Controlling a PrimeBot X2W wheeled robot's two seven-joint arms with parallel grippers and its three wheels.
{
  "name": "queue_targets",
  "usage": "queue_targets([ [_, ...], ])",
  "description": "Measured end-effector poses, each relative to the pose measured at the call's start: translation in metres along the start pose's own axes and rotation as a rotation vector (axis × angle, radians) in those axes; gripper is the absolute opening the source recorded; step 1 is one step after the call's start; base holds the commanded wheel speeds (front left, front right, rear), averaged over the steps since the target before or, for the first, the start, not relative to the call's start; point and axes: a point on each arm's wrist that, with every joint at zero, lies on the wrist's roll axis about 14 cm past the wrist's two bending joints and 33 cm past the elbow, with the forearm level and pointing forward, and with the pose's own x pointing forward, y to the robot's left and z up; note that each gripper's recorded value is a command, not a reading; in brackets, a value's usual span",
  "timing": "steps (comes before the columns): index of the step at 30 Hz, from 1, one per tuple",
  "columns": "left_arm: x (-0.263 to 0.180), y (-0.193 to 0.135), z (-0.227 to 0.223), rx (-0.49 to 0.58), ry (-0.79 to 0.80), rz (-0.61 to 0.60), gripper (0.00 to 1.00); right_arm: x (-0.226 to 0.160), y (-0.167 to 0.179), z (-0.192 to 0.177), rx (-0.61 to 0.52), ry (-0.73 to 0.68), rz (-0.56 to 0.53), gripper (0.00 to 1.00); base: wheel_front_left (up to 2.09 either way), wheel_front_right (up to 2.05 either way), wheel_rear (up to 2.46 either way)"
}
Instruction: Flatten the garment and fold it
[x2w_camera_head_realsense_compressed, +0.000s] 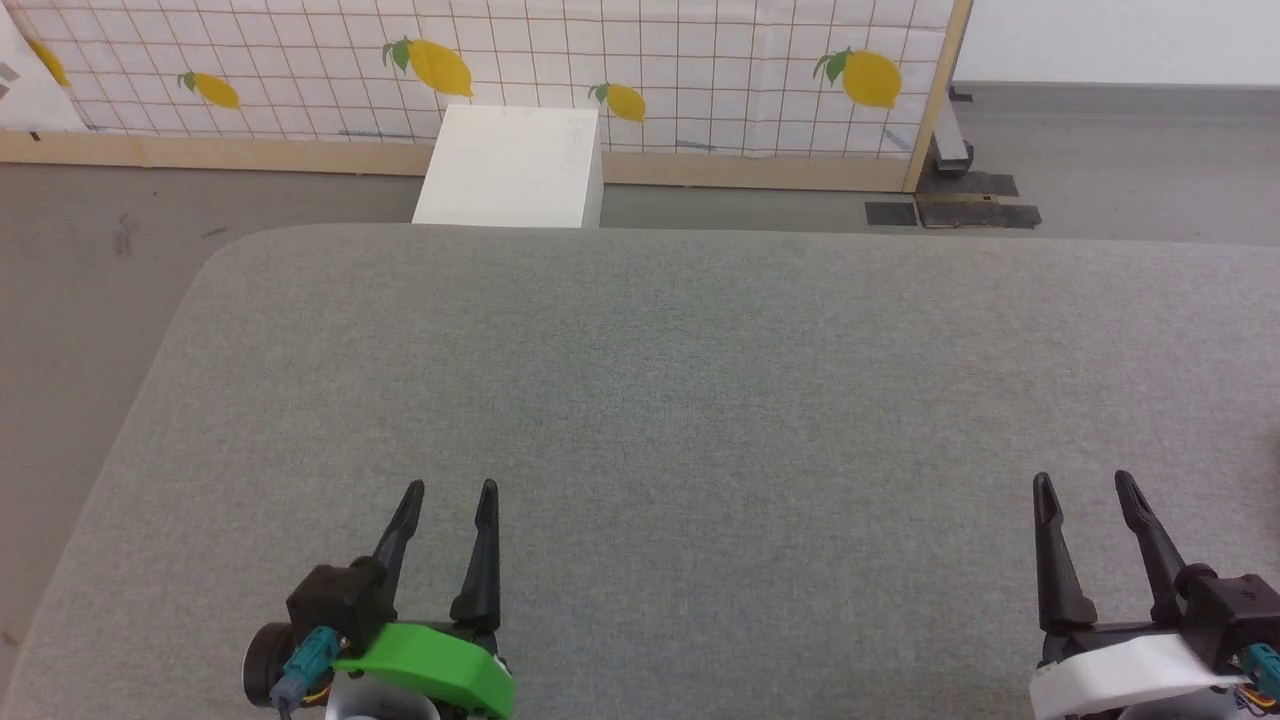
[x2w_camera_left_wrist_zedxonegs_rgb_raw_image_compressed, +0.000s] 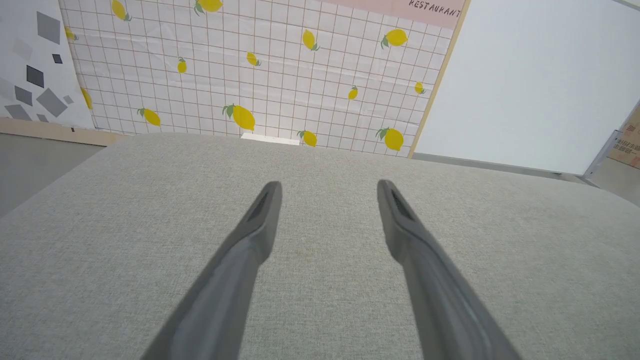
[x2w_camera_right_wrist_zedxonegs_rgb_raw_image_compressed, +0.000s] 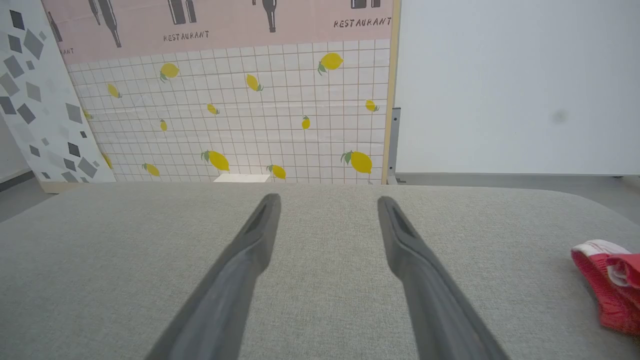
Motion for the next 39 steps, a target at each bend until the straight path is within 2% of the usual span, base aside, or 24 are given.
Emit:
queue_targets([
  [14,-0.0013,0.0020,-0.0024,0.000,0.008,0.006,1.00,0.0012,0.0012,0.0019,0.009,-0.007,0.003,1.00,0.00,0.00,0.00],
  [15,-0.0013,0.0019,-0.0024,0.001,0.008,0.006,0.00,0.0012,0.0012,0.0019,0.009,-0.007,0.003,0.00,0.00,0.00,0.00],
  [39,0.0002,0.0017,-0.0017,0.014,0.017,0.002,0.00,0.0002,0.0022,-0.0006,0.006,0.012,0.006,0.00,0.00,0.00,0.00],
])
